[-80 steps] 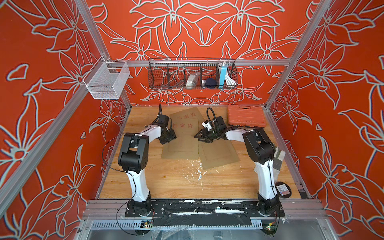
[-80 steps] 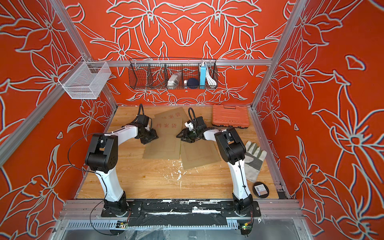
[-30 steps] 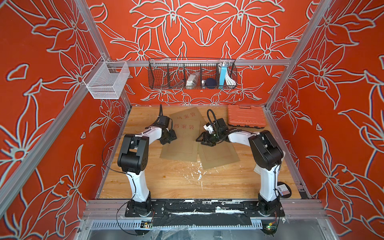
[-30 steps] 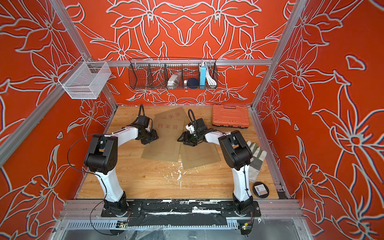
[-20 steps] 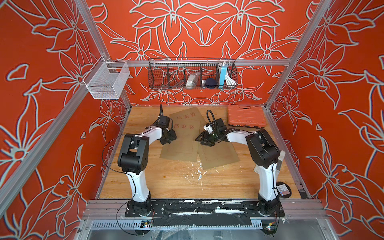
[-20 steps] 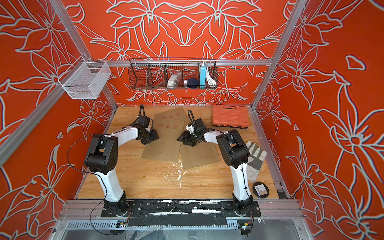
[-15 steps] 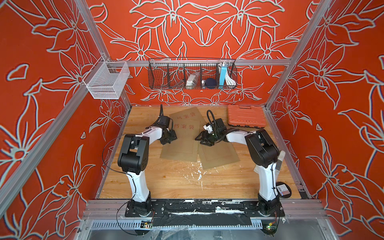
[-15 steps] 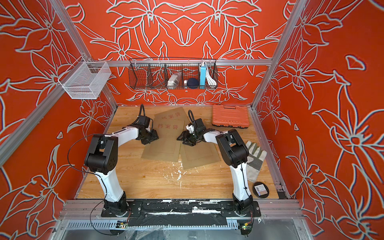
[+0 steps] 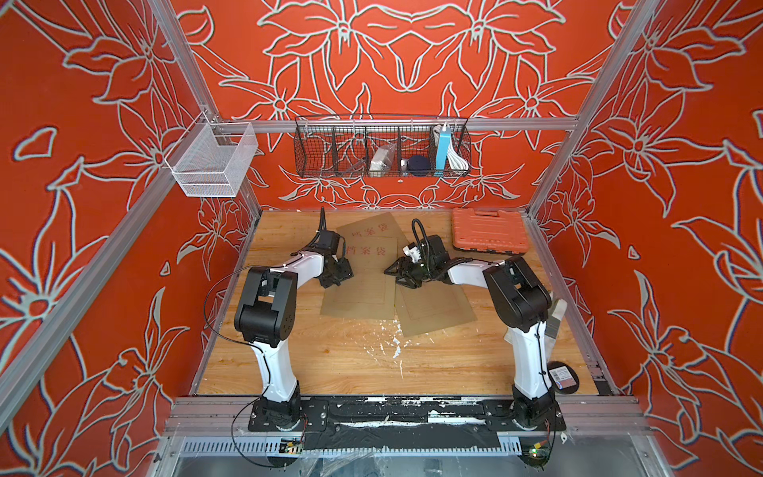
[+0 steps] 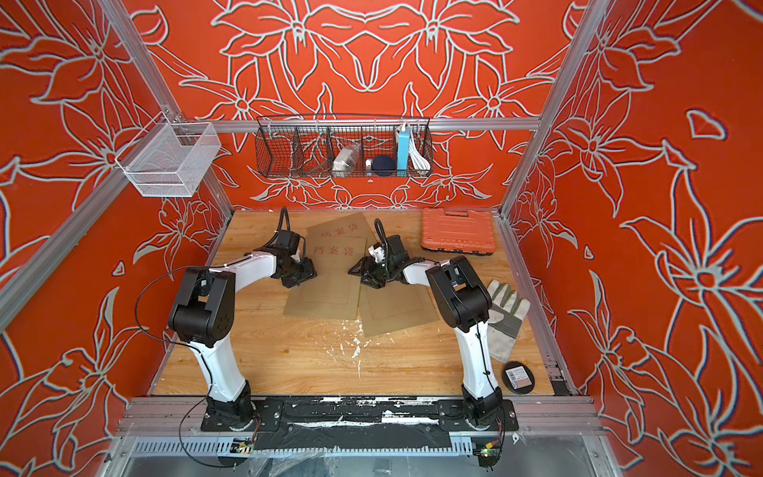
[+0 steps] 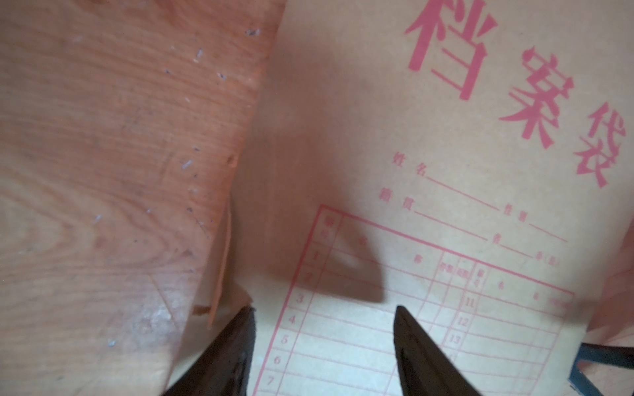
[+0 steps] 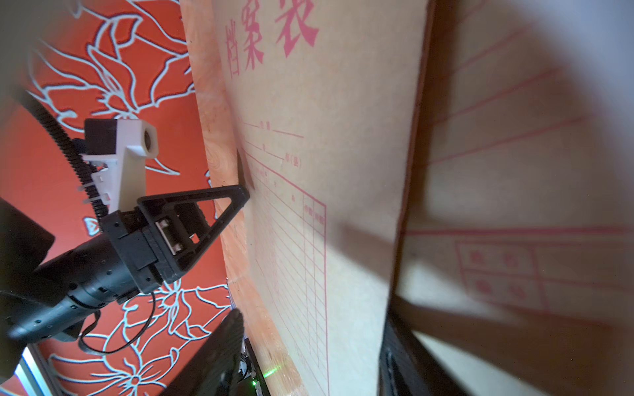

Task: Open the file bag
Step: Pick up the file bag from the center of the board.

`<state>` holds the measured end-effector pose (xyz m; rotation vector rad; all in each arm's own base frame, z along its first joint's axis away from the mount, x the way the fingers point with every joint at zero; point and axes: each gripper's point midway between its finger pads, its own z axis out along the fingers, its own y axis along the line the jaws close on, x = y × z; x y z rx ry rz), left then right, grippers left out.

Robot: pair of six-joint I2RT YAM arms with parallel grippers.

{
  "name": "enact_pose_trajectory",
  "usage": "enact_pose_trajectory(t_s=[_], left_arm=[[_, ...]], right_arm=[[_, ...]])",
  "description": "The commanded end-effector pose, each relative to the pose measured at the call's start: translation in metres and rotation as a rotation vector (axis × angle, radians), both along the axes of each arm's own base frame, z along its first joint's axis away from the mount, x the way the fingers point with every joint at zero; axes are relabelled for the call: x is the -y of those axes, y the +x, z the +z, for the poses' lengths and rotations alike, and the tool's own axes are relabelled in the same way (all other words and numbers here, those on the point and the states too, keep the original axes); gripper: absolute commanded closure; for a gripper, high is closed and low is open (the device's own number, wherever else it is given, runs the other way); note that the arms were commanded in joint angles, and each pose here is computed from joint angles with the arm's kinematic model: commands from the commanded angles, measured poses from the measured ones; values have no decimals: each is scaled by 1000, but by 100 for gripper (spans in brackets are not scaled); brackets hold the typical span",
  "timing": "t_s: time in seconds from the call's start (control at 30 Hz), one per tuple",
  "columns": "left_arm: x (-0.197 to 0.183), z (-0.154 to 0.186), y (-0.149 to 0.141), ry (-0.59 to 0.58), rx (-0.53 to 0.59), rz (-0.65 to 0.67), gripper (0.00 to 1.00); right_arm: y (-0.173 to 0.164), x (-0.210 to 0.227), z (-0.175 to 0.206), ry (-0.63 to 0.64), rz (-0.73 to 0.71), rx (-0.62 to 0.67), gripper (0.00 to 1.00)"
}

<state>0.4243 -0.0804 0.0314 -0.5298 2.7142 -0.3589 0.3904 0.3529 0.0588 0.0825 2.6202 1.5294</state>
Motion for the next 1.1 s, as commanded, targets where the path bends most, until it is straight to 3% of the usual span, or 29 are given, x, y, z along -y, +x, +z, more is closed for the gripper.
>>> enact_pose_trajectory(t_s=[0.0, 0.17, 0.53, 0.8, 1.07], left_arm=[[6, -42, -53, -2, -217, -21, 35], [5, -42, -54, 0, -220, -20, 35], [4, -29, -54, 4, -205, -13, 34], [8, 68, -66, 3, 27, -13, 30], [44, 174, -124, 69, 344, -199, 23]], right_arm=[[-3, -9, 15, 71, 18, 20, 36], [-5, -7, 16, 56, 23, 26, 48], [-14, 4, 6, -41, 44, 30, 100], [-29, 23, 50, -53, 2, 120, 100], [-55, 64, 110, -107, -140, 207, 100]])
